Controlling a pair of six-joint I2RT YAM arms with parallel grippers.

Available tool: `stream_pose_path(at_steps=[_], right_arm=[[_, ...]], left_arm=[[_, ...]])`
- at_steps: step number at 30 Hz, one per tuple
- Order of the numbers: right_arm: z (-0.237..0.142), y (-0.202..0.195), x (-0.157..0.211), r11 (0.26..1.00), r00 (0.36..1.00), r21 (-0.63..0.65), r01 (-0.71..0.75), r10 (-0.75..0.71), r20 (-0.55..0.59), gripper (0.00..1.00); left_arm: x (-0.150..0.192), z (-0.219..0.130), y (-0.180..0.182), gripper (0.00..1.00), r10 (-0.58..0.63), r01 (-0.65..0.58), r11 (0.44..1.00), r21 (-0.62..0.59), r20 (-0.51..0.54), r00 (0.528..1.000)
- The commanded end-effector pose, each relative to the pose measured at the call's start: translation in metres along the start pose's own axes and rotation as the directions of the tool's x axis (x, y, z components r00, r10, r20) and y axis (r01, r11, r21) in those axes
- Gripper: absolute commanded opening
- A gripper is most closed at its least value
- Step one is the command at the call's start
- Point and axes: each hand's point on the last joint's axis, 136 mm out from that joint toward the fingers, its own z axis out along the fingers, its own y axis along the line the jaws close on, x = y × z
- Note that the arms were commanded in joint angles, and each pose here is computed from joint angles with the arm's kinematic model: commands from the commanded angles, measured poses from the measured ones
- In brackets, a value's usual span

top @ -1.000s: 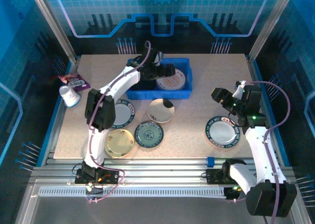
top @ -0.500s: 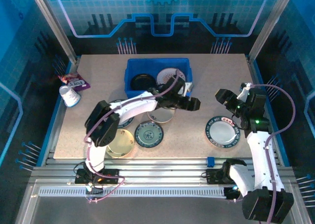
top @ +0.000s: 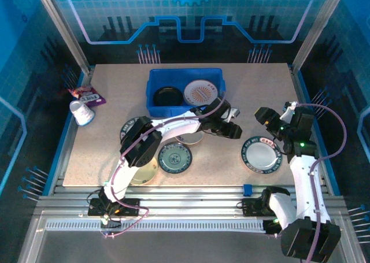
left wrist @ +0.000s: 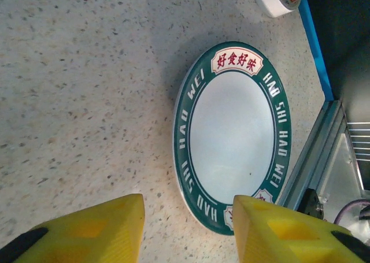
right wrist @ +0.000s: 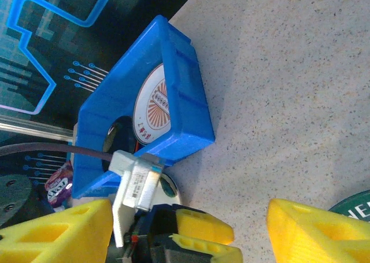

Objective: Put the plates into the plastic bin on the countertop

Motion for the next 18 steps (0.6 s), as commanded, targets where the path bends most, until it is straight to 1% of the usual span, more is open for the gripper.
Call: stream_pose_path(at_steps=[1, 18], right_arm=[[0.002, -0.001, 0.000, 0.999, 1.000, -0.028, -0.023, 0.023, -0.001, 0.71], [0.006, -0.009, 0.005, 0.998, 0.999, -0.038, -0.046, 0.045, -0.022, 0.70]], left_arm=[[0.011, 0.016, 0.002, 0.41, -0.005, 0.006, 1.000, 0.020, -0.078, 0.997], [0.026, 0.048, 0.003, 0.40, -0.024, 0.037, 0.997, 0.073, -0.173, 0.985]])
